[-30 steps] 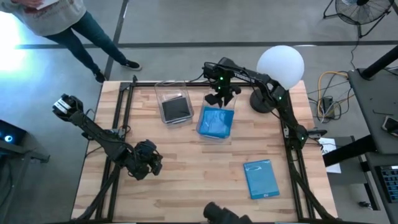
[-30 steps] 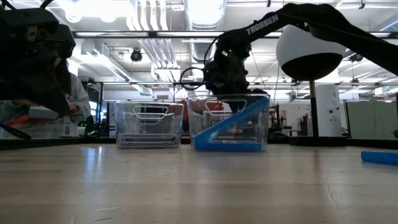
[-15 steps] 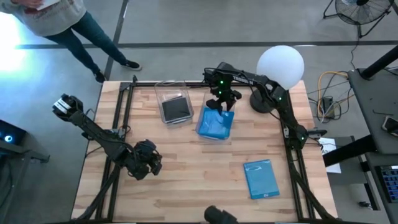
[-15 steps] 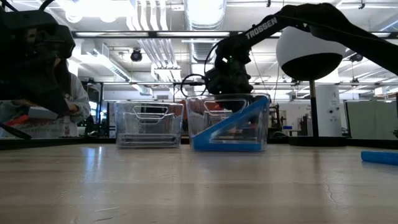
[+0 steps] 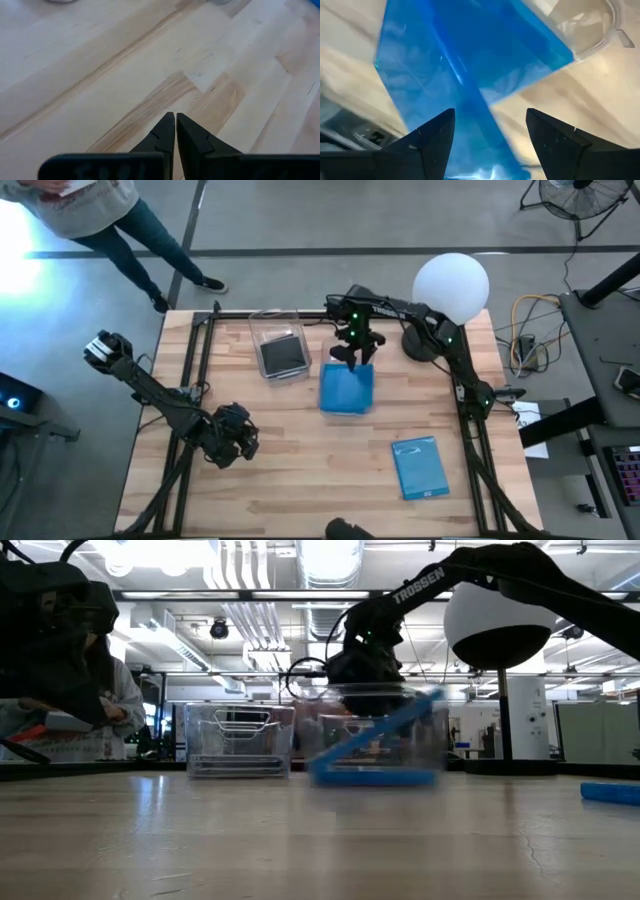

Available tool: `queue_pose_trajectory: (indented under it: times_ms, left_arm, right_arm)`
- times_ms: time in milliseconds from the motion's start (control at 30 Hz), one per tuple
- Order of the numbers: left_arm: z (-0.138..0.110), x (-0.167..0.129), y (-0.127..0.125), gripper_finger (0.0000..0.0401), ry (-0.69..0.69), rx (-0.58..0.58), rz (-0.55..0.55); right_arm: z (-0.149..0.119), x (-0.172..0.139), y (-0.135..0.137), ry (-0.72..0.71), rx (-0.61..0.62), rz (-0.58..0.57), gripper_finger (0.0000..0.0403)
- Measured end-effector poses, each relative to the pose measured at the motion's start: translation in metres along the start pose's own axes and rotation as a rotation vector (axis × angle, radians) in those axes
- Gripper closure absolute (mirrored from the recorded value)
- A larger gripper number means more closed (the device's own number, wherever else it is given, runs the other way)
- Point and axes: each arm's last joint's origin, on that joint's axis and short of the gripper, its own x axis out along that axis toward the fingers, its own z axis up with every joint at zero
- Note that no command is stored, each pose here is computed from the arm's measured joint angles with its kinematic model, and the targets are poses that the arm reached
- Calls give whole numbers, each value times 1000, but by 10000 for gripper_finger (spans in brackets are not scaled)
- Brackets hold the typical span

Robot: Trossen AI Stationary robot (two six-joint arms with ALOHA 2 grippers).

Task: Pick & place jewel cases by type
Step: Put the left blue CD case into the right transparent bin

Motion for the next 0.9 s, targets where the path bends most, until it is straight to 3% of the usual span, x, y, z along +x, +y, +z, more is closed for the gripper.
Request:
queue_pose_trajectory:
  times_ms: [300,733,900]
  left_arm:
    - [1,-2,2,401,1,6,9]
    - [1,-3,3,401,1,9,12]
    - [2,-4,4,401,-1,7,10]
  right_arm:
    - [-7,9,21,0,-90,-43,158]
    - [-33,-9,50,-73,-199,-41,245]
    - [-56,-36,49,-238,-191,-240,237]
